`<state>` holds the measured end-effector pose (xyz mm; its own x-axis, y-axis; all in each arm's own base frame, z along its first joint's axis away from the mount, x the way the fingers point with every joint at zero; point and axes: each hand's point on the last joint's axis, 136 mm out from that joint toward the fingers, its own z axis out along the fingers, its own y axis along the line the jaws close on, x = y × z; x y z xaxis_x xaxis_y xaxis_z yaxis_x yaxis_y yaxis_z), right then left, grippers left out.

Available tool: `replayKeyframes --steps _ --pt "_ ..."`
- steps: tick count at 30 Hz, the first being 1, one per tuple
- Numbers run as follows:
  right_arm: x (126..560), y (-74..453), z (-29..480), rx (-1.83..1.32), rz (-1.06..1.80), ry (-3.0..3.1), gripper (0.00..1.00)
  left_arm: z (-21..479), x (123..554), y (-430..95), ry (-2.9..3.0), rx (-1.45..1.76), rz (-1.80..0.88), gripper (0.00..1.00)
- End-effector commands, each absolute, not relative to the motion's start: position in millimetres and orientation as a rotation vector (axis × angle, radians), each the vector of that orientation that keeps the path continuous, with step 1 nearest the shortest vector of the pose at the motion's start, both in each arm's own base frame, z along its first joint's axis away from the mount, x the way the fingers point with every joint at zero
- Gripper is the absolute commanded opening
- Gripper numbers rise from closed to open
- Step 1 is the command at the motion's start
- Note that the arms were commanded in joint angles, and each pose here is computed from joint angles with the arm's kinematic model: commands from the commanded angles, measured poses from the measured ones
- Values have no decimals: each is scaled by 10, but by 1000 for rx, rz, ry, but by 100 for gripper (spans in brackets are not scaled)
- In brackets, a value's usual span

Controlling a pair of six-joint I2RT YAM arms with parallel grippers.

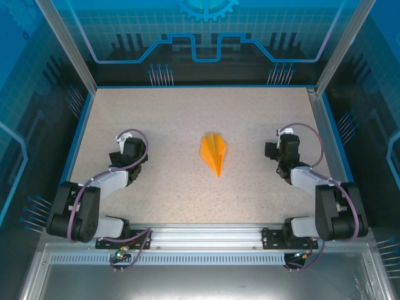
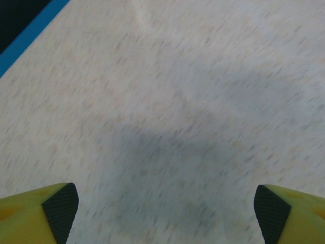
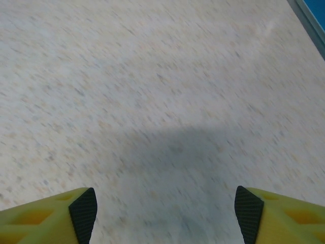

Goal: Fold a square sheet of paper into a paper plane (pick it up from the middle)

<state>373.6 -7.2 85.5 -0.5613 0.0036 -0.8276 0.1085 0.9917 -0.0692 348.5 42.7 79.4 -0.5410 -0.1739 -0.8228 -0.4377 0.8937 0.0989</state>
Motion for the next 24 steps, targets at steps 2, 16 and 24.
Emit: replayKeyframes --steps 2,16,24 --pt "3954 211 1071 -99 -25 1971 74 1129 3872 315 1931 -321 200 93" --pt "3962 257 942 -125 -19 1963 99 935 3921 195 1927 -232 71 99" --pt "3962 276 945 -135 -25 1961 99 922 3931 145 1938 -204 69 99"
